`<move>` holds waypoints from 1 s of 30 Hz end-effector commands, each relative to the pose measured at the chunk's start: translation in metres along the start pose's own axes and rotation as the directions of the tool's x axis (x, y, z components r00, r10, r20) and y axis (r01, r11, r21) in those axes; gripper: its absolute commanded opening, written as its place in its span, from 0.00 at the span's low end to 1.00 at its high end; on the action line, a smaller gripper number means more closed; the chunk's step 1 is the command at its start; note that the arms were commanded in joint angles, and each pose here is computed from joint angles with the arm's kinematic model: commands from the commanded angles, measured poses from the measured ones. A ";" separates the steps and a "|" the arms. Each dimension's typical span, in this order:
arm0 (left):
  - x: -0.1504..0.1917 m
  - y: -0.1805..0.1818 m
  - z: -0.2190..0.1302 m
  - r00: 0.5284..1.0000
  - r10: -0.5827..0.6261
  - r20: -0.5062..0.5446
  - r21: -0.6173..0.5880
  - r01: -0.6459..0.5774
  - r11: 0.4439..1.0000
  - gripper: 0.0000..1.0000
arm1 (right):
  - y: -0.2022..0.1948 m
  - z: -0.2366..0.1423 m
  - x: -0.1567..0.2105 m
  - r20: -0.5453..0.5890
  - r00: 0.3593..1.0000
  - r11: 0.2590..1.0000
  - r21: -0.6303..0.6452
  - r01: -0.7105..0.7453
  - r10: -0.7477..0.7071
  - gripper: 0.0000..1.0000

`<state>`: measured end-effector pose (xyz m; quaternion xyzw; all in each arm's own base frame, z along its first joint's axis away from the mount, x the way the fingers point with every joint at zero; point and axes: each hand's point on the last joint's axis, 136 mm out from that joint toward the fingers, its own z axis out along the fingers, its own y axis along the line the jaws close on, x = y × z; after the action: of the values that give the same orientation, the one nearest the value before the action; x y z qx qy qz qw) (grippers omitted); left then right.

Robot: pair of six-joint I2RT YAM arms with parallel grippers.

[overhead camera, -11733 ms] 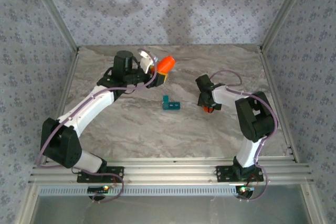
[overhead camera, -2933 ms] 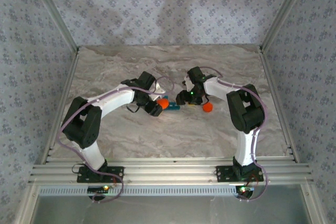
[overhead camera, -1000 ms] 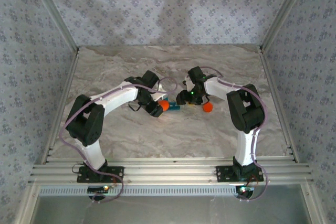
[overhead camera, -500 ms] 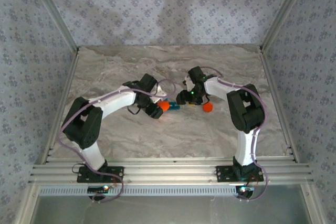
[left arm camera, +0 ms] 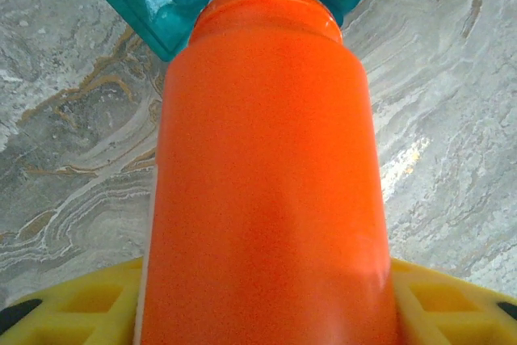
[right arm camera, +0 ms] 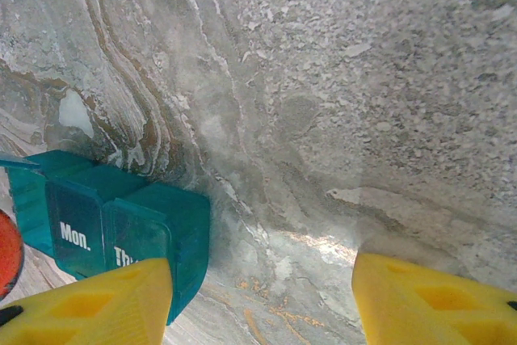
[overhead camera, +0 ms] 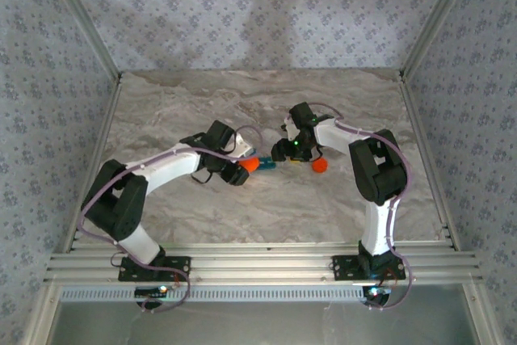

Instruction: Sort the pills into containers

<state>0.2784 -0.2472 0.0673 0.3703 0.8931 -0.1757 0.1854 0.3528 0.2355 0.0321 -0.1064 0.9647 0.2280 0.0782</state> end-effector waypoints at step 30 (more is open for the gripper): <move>-0.060 -0.020 -0.065 0.889 0.029 0.457 0.050 -0.058 0.997 0.00 | 0.030 -0.088 -0.024 0.139 0.985 0.993 -0.070 -0.091 0.100 0.65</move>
<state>0.2822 -0.2573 0.1229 0.3431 0.8389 -0.2553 0.3367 0.3583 0.2334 0.0986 -0.0722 0.9566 0.2549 0.1212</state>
